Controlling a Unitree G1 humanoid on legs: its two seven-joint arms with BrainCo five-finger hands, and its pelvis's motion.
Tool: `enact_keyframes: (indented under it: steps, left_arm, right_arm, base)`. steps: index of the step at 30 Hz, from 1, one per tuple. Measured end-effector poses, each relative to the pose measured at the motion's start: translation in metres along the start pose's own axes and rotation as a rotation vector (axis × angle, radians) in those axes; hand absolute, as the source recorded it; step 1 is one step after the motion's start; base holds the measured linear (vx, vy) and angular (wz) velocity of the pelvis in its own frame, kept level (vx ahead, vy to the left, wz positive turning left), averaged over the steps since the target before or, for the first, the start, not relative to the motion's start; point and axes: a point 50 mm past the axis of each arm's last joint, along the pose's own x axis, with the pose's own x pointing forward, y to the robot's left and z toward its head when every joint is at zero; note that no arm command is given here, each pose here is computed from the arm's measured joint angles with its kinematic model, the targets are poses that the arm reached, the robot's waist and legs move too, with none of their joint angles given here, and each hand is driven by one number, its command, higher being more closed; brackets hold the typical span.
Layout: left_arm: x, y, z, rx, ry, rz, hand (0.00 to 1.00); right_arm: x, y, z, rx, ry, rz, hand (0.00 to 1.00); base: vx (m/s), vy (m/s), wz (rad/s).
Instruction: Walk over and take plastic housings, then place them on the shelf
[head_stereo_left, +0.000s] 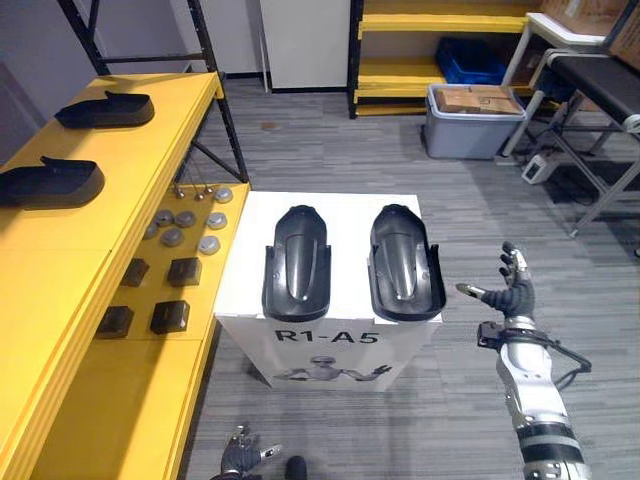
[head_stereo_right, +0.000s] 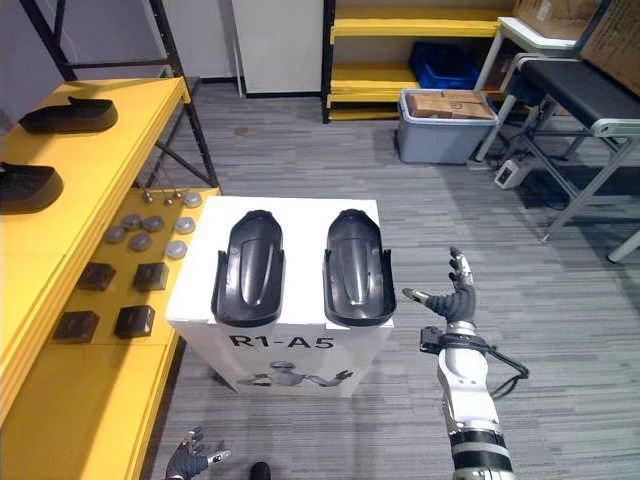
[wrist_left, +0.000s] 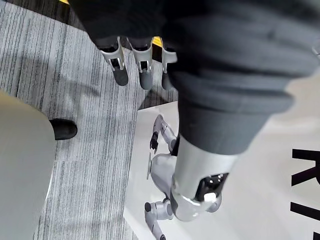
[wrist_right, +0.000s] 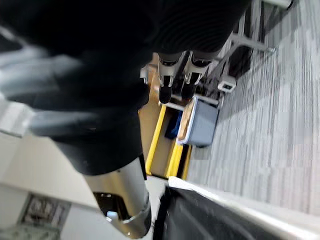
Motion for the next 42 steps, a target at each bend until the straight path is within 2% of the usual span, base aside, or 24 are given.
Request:
enact_keyframes:
  steps: [4,7,12,15,16,21,25,35,40,42]
  left_arm:
    - [0.002,-0.004,0.004,0.014,-0.013,-0.016,0.00]
    - [0.003,-0.006,0.008,0.013,-0.024,-0.017,0.00]
    - [0.005,-0.007,0.013,0.016,-0.035,0.000,0.00]
    - [0.006,-0.008,0.013,0.021,-0.035,0.004,0.00]
    - [0.006,-0.008,0.014,0.021,-0.036,0.002,0.00]
    - [0.007,-0.008,0.014,0.018,-0.031,0.004,0.00]
    - [0.008,-0.008,0.016,0.025,-0.029,0.000,0.00]
    - [0.010,-0.007,0.016,0.013,-0.022,0.008,0.00]
    - [0.005,-0.014,0.039,-0.050,-0.136,0.011,0.00]
    - [-0.001,-0.012,0.059,-0.092,-0.239,0.023,0.00]
  right_arm:
    - [0.011,0.021,-0.009,-0.072,0.065,0.071,0.00]
    - [0.019,0.028,-0.011,-0.122,0.105,0.068,0.00]
    - [0.024,0.037,-0.021,-0.156,0.205,0.003,0.00]
    - [0.028,0.035,-0.022,-0.104,0.242,-0.063,0.00]
    - [0.030,0.034,-0.022,-0.097,0.249,-0.073,1.00]
    - [0.036,0.038,-0.024,0.075,0.328,-0.138,1.00]
    - [0.034,0.040,-0.028,0.153,0.360,-0.145,1.00]
    - [0.020,0.048,-0.031,0.199,0.341,-0.110,1.00]
    - [0.001,0.045,-0.030,0.147,0.282,-0.113,1.00]
    - [-0.008,0.040,-0.023,0.173,0.235,-0.156,1.00]
  base:
    - [-0.03,-0.008,0.14]
    - [-0.03,-0.005,0.09]
    - [0.01,-0.004,0.01]
    - [0.02,-0.016,0.08]
    - [0.01,-0.018,0.09]
    - [-0.01,-0.006,0.01]
    - [-0.02,-0.005,-0.04]
    - [0.01,-0.010,-0.07]
    - [-0.02,-0.017,0.03]
    - [-0.02,-0.003,0.01]
